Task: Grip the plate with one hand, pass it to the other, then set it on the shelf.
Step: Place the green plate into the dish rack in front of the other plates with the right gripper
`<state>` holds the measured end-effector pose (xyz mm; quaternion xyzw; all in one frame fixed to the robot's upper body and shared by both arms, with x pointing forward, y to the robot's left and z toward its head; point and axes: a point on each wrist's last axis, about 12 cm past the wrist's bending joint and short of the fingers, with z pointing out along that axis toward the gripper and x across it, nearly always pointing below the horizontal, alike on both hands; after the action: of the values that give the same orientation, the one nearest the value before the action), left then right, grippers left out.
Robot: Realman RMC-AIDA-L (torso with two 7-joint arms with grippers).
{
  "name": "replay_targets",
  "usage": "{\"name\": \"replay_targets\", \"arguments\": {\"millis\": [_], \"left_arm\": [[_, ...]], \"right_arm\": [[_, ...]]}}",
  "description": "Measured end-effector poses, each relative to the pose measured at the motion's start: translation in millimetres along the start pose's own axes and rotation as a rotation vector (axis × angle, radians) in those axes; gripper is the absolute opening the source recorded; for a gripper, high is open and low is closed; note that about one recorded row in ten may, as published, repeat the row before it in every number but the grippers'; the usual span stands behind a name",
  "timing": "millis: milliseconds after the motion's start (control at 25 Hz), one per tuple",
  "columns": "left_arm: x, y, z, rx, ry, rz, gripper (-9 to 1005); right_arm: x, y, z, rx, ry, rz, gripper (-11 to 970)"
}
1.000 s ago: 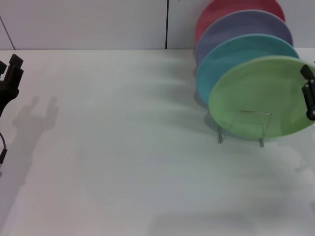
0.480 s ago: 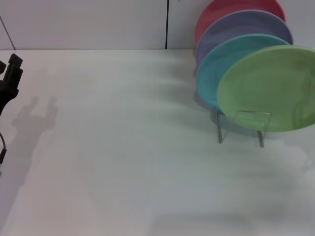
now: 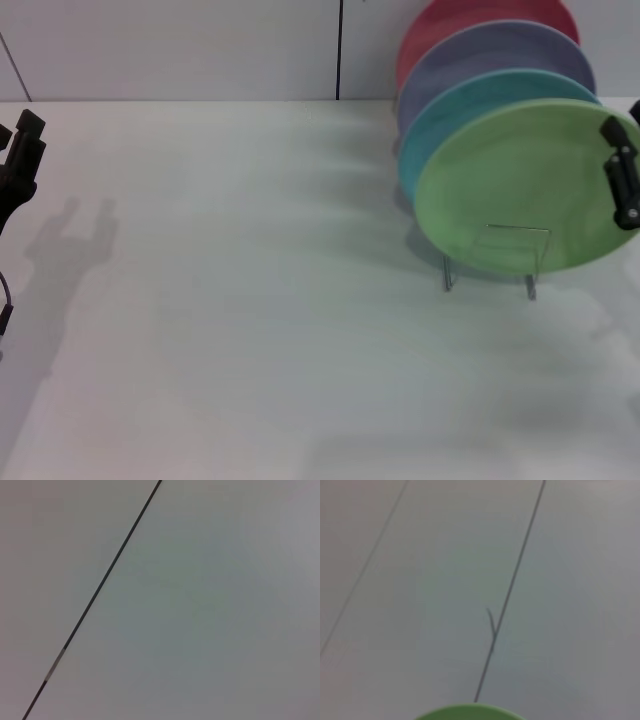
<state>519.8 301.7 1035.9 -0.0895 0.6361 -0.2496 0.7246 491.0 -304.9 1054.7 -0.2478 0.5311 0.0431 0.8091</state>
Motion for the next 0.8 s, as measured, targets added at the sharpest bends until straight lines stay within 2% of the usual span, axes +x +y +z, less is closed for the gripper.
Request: {"name": "replay_targets", "arguments": {"millis": [360,800], "left_arm": [[0.7,-0.6,-2.3,-0.002,-0.005,-0.007,514],[0.4,-0.2,-3.6,-0.004,-0.008,-0.008,514]], "right_arm": [[0.2,4.0,9.7,-0.067,-0.004,-0.004,237],[3.1,0.1,4.7,-0.059,0.027,-0.013,318]]}}
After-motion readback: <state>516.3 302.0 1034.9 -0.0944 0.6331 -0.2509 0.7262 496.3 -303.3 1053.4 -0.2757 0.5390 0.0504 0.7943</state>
